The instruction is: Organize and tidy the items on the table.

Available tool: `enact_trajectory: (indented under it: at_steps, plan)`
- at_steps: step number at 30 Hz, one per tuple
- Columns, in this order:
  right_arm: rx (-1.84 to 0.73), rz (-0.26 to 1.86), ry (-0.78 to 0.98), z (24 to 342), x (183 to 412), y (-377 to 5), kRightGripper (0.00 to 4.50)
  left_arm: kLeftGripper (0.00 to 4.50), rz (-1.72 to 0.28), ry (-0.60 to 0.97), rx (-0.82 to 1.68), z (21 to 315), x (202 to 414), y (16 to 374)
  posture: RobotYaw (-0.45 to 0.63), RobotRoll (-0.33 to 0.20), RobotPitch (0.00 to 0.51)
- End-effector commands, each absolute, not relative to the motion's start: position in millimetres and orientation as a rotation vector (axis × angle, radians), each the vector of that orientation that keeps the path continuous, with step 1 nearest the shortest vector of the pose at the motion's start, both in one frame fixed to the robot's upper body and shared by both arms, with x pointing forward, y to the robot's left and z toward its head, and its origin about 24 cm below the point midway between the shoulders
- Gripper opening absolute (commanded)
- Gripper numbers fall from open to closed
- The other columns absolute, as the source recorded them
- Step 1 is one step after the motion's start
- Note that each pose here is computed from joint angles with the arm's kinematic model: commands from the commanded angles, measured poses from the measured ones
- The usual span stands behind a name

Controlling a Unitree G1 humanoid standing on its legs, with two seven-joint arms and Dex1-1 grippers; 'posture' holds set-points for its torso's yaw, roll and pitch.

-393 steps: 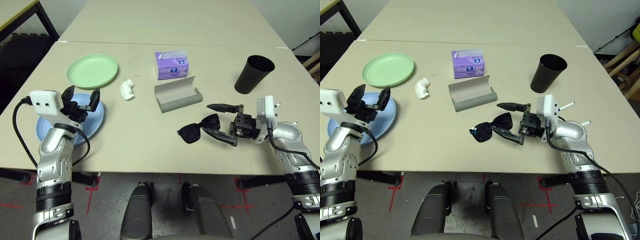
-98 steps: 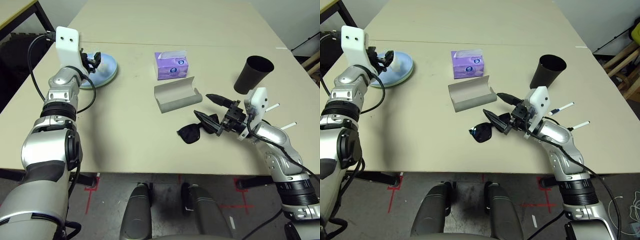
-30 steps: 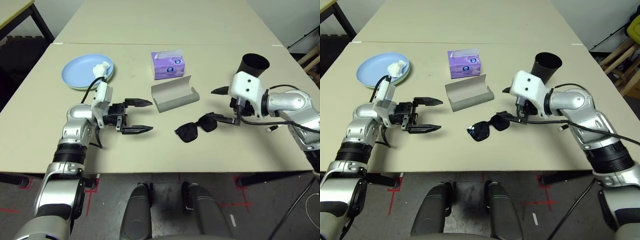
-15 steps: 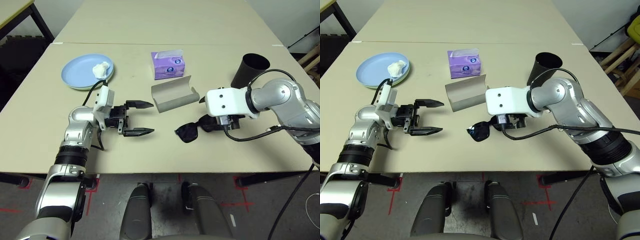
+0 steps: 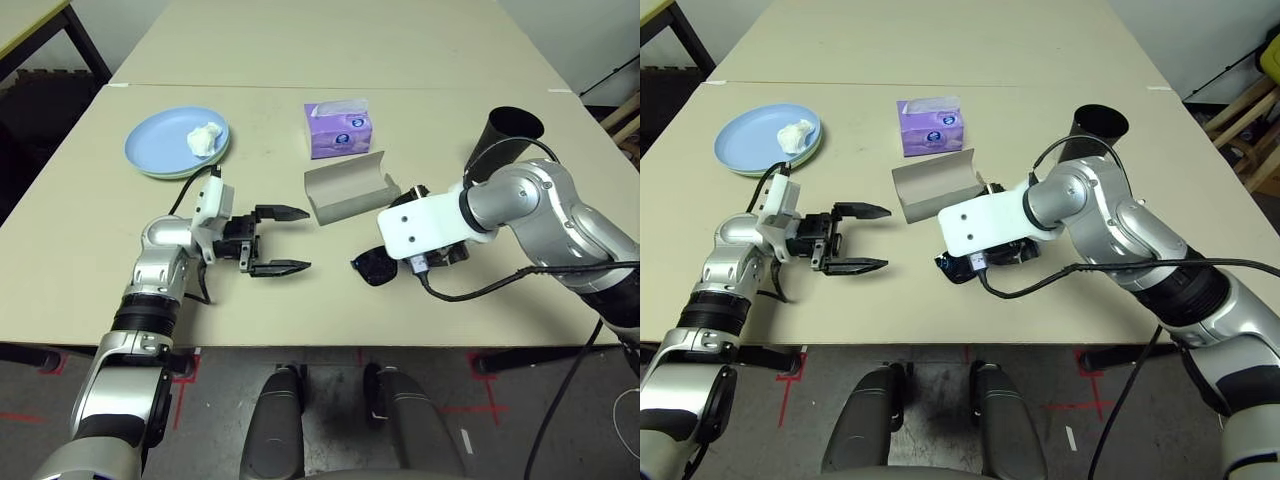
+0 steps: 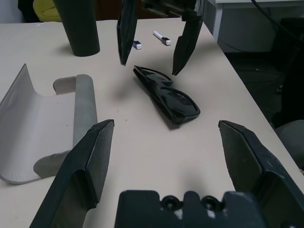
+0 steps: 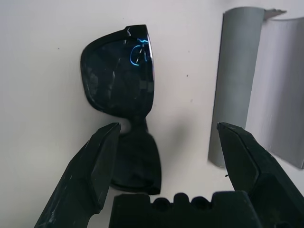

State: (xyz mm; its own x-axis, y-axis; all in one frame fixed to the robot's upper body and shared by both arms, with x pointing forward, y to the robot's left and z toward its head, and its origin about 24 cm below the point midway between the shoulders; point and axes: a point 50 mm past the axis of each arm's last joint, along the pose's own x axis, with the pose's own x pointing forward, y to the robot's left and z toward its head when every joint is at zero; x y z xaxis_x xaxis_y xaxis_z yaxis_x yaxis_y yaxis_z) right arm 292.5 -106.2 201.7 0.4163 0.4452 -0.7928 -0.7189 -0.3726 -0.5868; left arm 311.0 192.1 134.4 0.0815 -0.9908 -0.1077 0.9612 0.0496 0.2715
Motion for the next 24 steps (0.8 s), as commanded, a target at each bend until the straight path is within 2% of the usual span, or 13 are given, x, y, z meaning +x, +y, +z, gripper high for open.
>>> enact_trajectory:
  at_steps: [1,24]
  plan:
    - [-1.548,1.267,0.276,197,295,-105,4.50,4.48,-1.517,-0.121,0.329,131,307,187,0.15,0.000,0.191]
    - [-1.517,1.291,0.355,183,293,-103,4.50,4.48,-1.542,-0.150,0.334,138,304,181,0.15,0.000,0.191]
